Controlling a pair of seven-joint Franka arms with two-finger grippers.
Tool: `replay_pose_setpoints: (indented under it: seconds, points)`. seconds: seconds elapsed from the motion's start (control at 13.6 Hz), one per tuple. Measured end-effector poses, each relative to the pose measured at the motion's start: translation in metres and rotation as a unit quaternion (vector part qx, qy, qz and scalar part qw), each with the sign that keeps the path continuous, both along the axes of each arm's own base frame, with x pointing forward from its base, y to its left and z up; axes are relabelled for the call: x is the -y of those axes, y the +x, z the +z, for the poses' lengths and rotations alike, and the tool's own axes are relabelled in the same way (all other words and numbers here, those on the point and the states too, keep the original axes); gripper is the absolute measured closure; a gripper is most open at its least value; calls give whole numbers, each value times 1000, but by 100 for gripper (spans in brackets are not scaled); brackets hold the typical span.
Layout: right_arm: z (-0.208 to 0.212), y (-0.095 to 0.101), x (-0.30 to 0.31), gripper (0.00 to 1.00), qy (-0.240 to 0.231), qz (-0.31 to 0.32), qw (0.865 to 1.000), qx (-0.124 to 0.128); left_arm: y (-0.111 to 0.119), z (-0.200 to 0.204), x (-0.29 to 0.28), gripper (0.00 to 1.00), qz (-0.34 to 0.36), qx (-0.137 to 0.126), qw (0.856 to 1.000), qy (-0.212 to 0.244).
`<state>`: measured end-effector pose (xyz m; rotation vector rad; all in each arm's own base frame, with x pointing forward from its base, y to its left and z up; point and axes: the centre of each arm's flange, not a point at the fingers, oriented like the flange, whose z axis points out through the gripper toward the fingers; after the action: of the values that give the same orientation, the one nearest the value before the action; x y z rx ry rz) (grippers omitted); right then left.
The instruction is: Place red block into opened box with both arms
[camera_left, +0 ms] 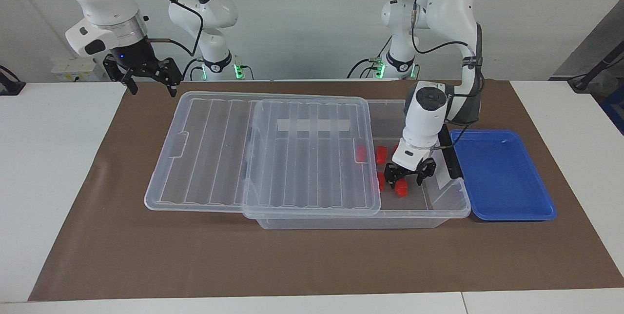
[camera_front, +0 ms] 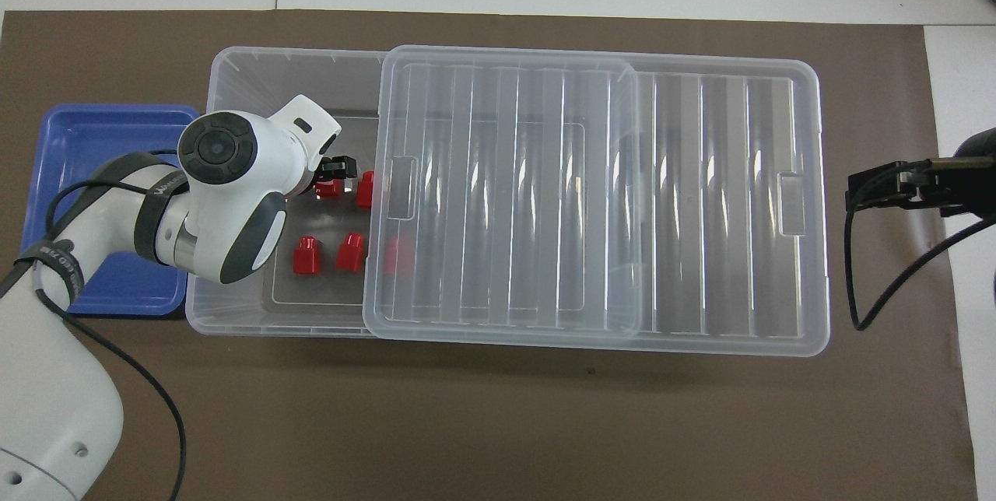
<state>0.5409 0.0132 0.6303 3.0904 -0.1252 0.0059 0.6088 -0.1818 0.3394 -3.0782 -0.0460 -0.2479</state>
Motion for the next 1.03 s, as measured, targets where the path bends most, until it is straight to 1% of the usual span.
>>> replay_pose_setpoints:
  seconds: [0.07,0.15,0.29,0.52,0.66,0.74,0.81,0.88,0.96,1.03]
  points:
    - [1,0,0,0,0,0,1000,1,3,17,-1,7,4,-10,1000,9]
    - [2,-1,0,0,0,0,1000,1,4,38,-2,0,8,-19,1000,19]
    - [3,-1,0,0,0,0,1000,2,-4,79,1,0,5,-31,999,35]
    - [3,-2,0,0,0,0,1000,3,-18,138,-11,0,-17,-47,997,60]
    - [3,-2,0,0,0,0,1000,3,-21,180,-23,0,-49,-66,994,75]
    - [3,-2,0,0,0,0,1000,3,-20,197,-32,0,-65,-70,992,79]
    - [3,-1,0,0,0,0,1000,3,-20,215,-47,0,-82,-68,991,81]
    - [3,-1,0,5,0,0,1000,3,-21,231,-69,0,-99,-66,989,85]
    - [3,-1,1,6,0,0,1000,6,-24,243,-91,0,-118,-67,987,89]
    - [1,2,2,16,0,-1,1000,15,-28,253,-107,0,-137,-69,984,93]
